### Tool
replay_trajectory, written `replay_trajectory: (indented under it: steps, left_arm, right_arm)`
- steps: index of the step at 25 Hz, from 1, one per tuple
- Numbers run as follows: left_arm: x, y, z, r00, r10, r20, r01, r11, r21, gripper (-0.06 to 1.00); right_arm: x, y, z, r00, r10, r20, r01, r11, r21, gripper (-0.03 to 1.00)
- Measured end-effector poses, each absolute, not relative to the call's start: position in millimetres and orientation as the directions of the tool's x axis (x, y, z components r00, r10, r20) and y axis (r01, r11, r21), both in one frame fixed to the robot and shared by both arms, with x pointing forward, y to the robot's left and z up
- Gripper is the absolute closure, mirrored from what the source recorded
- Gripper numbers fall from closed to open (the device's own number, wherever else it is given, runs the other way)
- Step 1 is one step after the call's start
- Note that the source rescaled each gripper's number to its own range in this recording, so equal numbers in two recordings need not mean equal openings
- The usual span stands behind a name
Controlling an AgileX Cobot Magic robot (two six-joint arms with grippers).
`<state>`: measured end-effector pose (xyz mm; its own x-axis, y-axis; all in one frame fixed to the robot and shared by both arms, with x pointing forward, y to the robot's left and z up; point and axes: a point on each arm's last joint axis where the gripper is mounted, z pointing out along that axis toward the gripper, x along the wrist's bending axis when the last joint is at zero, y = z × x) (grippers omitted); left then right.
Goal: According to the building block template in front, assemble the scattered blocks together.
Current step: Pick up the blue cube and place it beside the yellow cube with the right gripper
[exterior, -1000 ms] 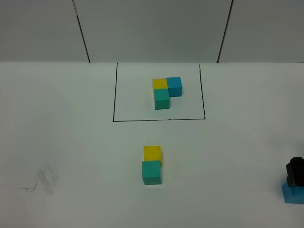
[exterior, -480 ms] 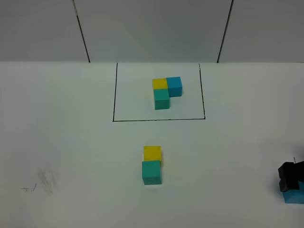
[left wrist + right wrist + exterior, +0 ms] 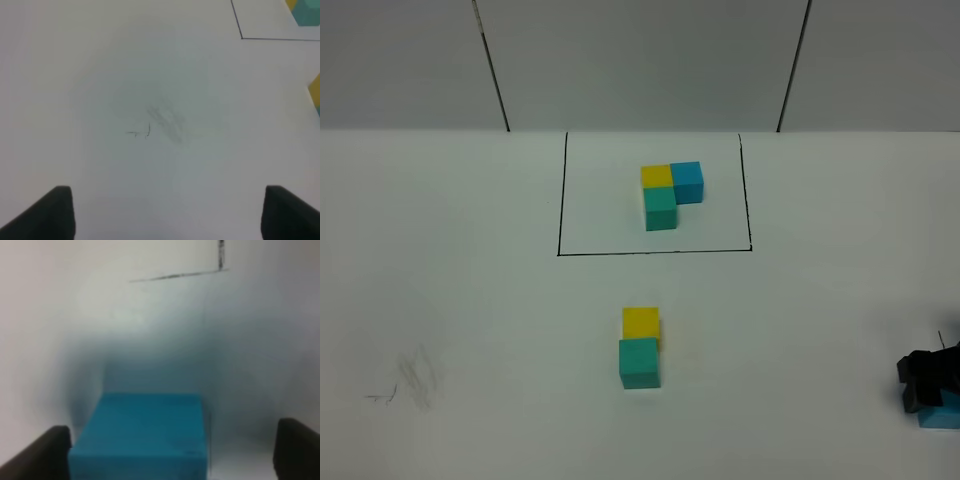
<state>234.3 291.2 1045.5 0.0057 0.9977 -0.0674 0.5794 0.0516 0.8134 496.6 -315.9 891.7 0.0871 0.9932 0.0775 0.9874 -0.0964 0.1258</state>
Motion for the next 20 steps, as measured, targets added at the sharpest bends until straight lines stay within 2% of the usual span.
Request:
replay_trajectory:
  steps: [2,4,9,13,20]
  left_arm:
    - [234,291,1045,0.006,0.998,-0.067,0.579,0.052,0.813,0.3]
    - [234,291,1045,0.006,0.998,-0.067,0.579,0.052,0.813,0.3]
    - [234,291,1045,0.006,0.998,-0.067,0.579,0.052,0.813,0.3]
    - [234,291,1045,0.006,0.998,-0.067,0.579,0.052,0.813,0.3]
    - [234,291,1045,0.006,0.998,-0.067,0.579,0.052,0.813,0.3]
  right_arm:
    - [497,-316,892,0.088,0.993,0.079,0.987,-0.097,0.127,0.58]
    - [497,-316,892,0.089,0.993,0.081,0.987,-0.099,0.127,0.97]
    - [497,-316,896,0.088,0.993,0.081,0.984,-0.1,0.147,0.95]
    - [495,-313,919,0.04,0.996,0.075,0.973,-0.055,0.223,0.95]
    - [501,-278,960,-0.383,0.923,0.017,0.895,0.367,0.254,0.95]
